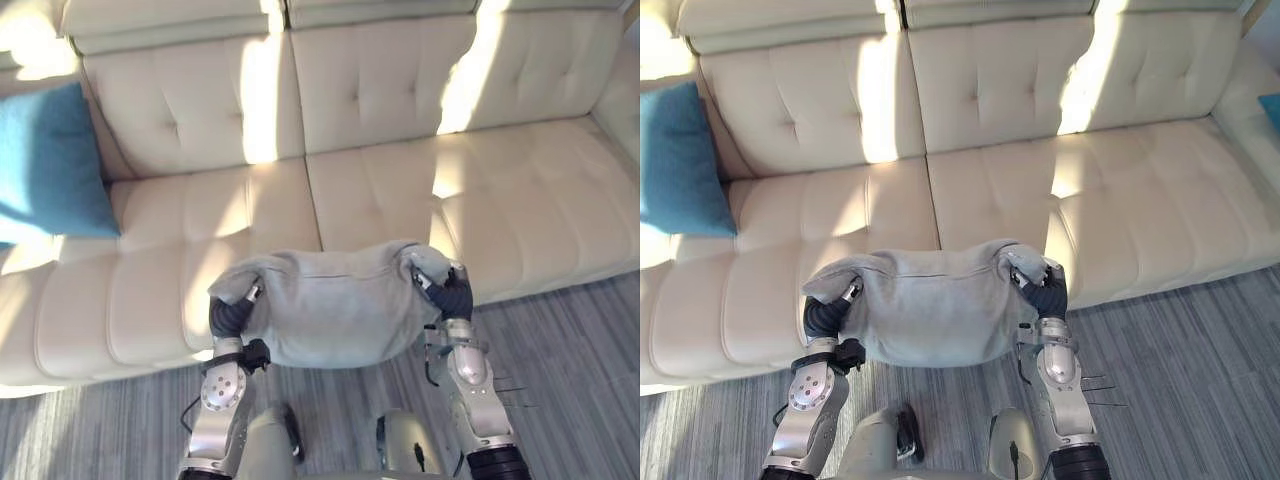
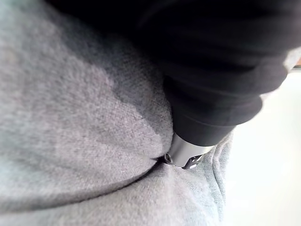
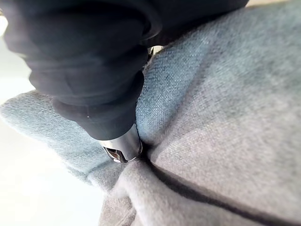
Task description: Pick up cushions and gather them together orderly.
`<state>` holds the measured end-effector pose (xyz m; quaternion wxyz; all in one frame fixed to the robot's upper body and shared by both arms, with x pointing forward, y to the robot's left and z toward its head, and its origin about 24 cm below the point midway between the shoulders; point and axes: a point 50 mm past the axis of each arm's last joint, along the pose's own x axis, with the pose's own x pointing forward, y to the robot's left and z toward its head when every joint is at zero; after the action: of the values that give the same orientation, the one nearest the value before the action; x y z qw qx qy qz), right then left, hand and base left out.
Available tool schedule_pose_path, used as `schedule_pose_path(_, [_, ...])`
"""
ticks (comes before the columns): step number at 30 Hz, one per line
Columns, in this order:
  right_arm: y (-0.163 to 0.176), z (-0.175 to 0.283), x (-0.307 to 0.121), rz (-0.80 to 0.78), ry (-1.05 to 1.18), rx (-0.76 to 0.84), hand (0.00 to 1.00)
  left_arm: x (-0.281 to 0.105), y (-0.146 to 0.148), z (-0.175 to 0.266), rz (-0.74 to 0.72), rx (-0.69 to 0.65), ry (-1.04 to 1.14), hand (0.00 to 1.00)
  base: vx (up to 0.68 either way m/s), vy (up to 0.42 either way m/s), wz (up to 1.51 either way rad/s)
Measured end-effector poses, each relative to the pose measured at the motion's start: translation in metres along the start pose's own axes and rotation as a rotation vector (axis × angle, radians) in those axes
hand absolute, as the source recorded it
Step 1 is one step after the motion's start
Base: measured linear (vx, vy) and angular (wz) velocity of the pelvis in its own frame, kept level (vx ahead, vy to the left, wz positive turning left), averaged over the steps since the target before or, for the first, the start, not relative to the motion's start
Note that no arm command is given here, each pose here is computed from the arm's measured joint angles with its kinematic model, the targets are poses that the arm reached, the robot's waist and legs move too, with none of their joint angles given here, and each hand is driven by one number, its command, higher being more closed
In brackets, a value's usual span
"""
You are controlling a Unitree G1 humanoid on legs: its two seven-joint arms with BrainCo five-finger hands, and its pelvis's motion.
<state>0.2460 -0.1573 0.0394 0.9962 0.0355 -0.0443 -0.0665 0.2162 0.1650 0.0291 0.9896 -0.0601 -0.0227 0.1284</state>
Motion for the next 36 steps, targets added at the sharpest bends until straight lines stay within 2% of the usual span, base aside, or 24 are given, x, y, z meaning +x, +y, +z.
schedule_pose_path(12, [-0.037, -0.014, -0.017, -0.06, 0.09, -0.113, 1.0, -0.004, -0.02, -0.016, -0.115, -0.006, 0.073, 1.0, 0.36, -0.102, 0.38])
schedule_pose_path(19, [-0.048, 0.015, -0.009, -0.118, -0.039, -0.109, 1.0, -0.003, -0.036, -0.012, -0.199, -0.016, 0.054, 1.0, 0.25, 0.085, 0.0])
schedule_pose_path(22, [-0.041, 0.01, -0.009, -0.147, -0.021, -0.06, 1.0, 0.003, -0.031, -0.009, -0.21, 0.031, 0.034, 1.0, 0.16, 0.211, -0.09])
schedule_pose_path(26, [-0.018, 0.027, 0.016, -0.087, -0.106, -0.051, 1.0, 0.014, -0.022, 0.004, -0.176, 0.05, -0.026, 1.0, 0.05, 0.121, -0.37])
schedule_pose_path(32, [-0.005, 0.068, 0.057, -0.116, -0.261, -0.044, 1.0, 0.051, -0.045, 0.043, -0.159, 0.05, -0.196, 1.0, -0.02, 0.008, -0.18])
schedule_pose_path(36, [0.01, 0.117, 0.086, -0.14, -0.43, -0.067, 1.0, 0.084, -0.061, 0.076, -0.103, 0.07, -0.316, 1.0, -0.04, -0.006, 0.07])
